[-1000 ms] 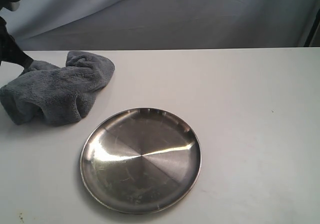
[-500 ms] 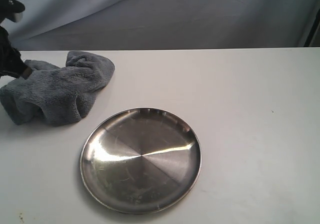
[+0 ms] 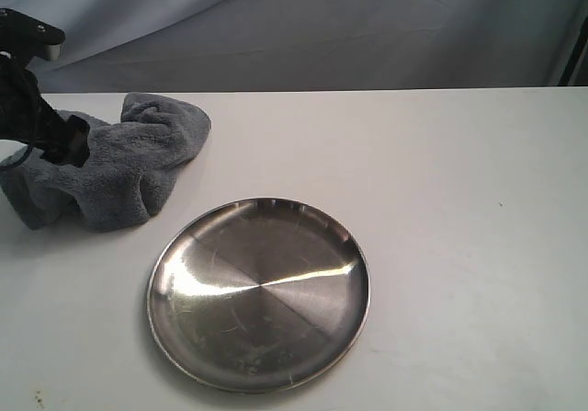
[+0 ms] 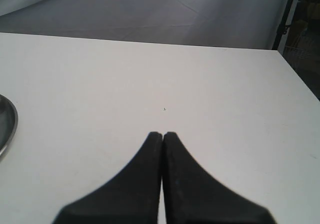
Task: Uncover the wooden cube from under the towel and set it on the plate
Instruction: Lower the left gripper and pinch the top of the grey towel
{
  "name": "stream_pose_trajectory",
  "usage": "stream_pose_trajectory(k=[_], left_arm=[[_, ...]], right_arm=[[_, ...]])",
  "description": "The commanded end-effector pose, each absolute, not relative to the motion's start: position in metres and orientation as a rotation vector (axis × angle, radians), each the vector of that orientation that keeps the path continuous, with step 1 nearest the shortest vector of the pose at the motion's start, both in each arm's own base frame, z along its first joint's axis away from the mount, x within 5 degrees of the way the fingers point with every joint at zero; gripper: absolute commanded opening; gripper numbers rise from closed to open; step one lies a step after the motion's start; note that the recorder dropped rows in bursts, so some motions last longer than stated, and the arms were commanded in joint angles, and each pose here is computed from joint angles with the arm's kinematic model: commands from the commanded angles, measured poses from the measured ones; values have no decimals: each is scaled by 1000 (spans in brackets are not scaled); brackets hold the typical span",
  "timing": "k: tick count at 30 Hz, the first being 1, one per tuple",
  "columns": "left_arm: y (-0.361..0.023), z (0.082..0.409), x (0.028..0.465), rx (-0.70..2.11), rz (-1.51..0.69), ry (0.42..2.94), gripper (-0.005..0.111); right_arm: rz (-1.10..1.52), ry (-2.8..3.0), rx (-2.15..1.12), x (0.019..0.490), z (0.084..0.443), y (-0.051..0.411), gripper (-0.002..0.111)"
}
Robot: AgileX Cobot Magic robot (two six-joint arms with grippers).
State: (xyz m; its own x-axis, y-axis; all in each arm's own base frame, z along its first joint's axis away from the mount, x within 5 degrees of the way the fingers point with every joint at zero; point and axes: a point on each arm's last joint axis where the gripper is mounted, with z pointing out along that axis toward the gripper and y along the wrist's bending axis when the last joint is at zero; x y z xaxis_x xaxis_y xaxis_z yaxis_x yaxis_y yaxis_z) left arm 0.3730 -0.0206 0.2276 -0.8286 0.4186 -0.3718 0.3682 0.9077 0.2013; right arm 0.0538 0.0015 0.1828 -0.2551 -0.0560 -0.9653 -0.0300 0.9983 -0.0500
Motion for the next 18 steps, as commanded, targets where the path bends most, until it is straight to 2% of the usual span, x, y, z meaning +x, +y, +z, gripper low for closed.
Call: stream_pose_trajectory(k=[1,7,18], left_arm=[[-21,219,376,553,156,2676,104],[-22,204,380,552,145,2712,104],[-25,203,382,480,83,2715,104]], right_arm=[[-18,1825,-58,53,182,2,0],[-18,1825,-58,53,182,2,0],[-18,1825,-58,53,182,2,0]])
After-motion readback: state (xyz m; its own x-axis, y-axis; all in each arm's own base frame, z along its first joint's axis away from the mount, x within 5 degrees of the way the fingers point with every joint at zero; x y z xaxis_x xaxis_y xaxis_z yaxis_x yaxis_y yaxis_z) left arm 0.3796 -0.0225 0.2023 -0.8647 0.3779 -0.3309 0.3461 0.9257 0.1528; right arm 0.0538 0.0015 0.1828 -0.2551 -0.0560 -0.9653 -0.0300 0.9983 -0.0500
